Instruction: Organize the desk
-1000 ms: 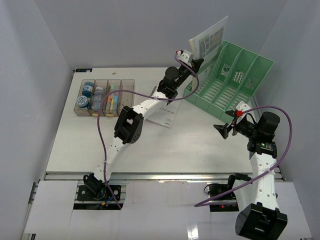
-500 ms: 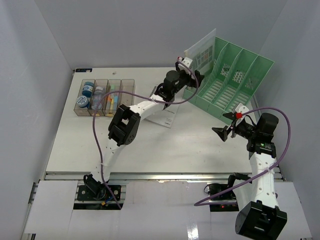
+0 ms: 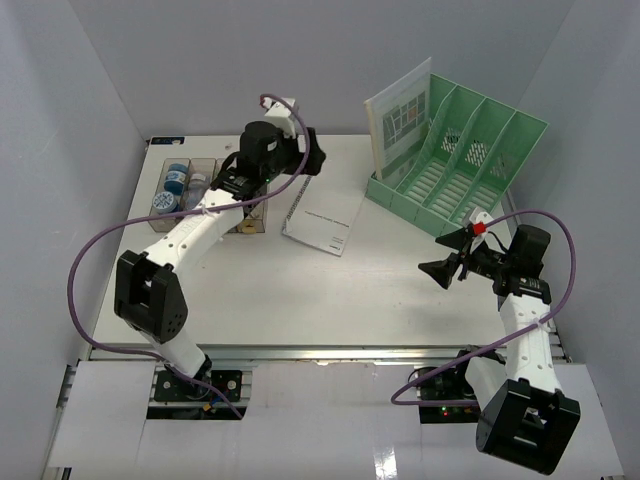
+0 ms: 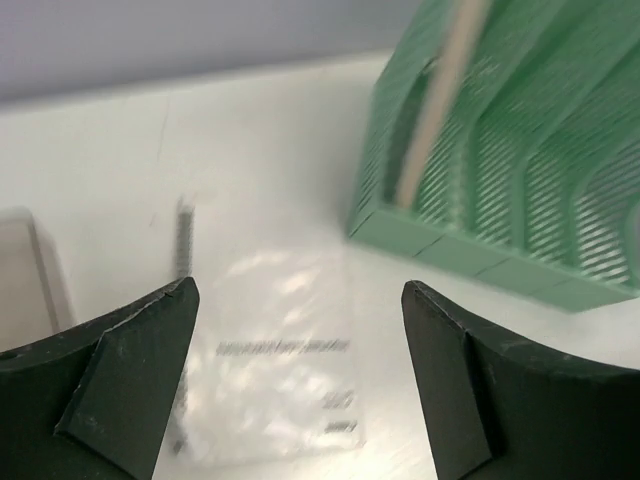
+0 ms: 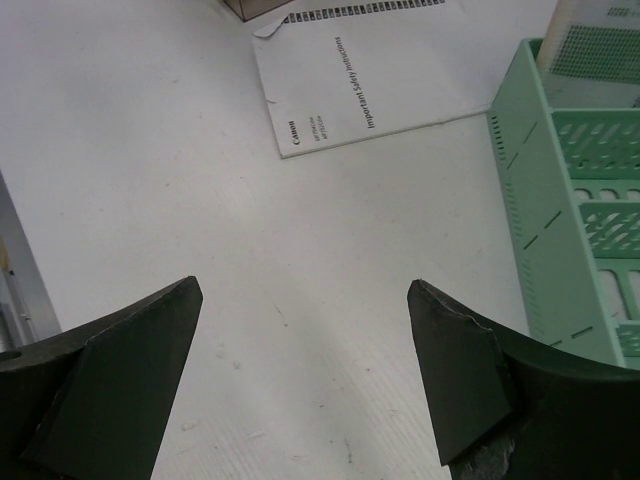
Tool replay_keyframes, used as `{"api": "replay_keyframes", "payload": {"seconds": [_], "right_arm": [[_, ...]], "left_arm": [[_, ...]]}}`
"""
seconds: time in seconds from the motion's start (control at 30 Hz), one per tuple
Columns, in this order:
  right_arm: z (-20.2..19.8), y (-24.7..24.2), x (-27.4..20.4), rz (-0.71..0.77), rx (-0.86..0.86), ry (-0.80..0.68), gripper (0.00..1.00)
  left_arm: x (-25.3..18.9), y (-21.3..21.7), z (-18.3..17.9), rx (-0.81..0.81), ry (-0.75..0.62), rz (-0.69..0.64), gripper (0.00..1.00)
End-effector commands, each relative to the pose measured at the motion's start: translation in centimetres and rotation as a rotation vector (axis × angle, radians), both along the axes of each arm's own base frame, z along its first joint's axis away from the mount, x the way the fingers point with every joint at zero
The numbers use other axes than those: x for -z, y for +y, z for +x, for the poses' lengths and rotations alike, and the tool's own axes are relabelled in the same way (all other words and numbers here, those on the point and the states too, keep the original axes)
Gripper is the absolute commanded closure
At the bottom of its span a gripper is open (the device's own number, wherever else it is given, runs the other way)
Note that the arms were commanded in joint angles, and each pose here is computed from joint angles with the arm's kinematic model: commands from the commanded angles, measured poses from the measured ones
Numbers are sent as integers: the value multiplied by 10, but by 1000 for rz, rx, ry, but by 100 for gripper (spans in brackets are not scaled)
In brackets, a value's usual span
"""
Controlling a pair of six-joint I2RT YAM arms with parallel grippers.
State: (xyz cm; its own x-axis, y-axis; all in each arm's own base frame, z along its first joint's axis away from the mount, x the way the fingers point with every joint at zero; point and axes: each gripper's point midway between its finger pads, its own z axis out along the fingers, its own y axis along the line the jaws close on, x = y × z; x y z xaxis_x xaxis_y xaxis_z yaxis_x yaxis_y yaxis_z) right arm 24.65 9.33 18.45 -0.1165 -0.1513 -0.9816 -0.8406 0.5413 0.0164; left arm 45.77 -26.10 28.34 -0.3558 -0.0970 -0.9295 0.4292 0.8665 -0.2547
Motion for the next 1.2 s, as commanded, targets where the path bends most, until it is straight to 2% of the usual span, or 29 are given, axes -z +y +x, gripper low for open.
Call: {"api": "replay_keyframes", "payload": {"seconds": [0.0, 0.33, 0.47, 0.77, 0.97, 1.07, 1.1, 1.17], "right_arm": [[-8, 5, -2, 45, -30, 41, 10], [-5, 2, 1, 27, -7, 23, 10], [-5, 2, 2, 23, -3, 23, 10], [-5, 2, 3, 20, -2, 18, 10], [-4, 2, 7, 23, 3, 32, 10], [-3, 2, 12, 16, 11, 51, 10], [-2, 3, 13, 12, 9, 57, 10], [-4, 8, 17, -12, -4, 69, 10]], "left_arm": [[127, 26, -26, 24, 445, 79, 7], [191, 28, 2, 15, 572, 206, 9], [212, 28, 6, 21, 611, 228, 12], [233, 31, 1, 16, 675, 222, 32], [224, 17, -12, 80, 710, 118, 63], [201, 12, -20, 88, 675, 52, 92], [198, 13, -26, 88, 672, 39, 98], [184, 14, -36, 97, 649, 7, 100]]}}
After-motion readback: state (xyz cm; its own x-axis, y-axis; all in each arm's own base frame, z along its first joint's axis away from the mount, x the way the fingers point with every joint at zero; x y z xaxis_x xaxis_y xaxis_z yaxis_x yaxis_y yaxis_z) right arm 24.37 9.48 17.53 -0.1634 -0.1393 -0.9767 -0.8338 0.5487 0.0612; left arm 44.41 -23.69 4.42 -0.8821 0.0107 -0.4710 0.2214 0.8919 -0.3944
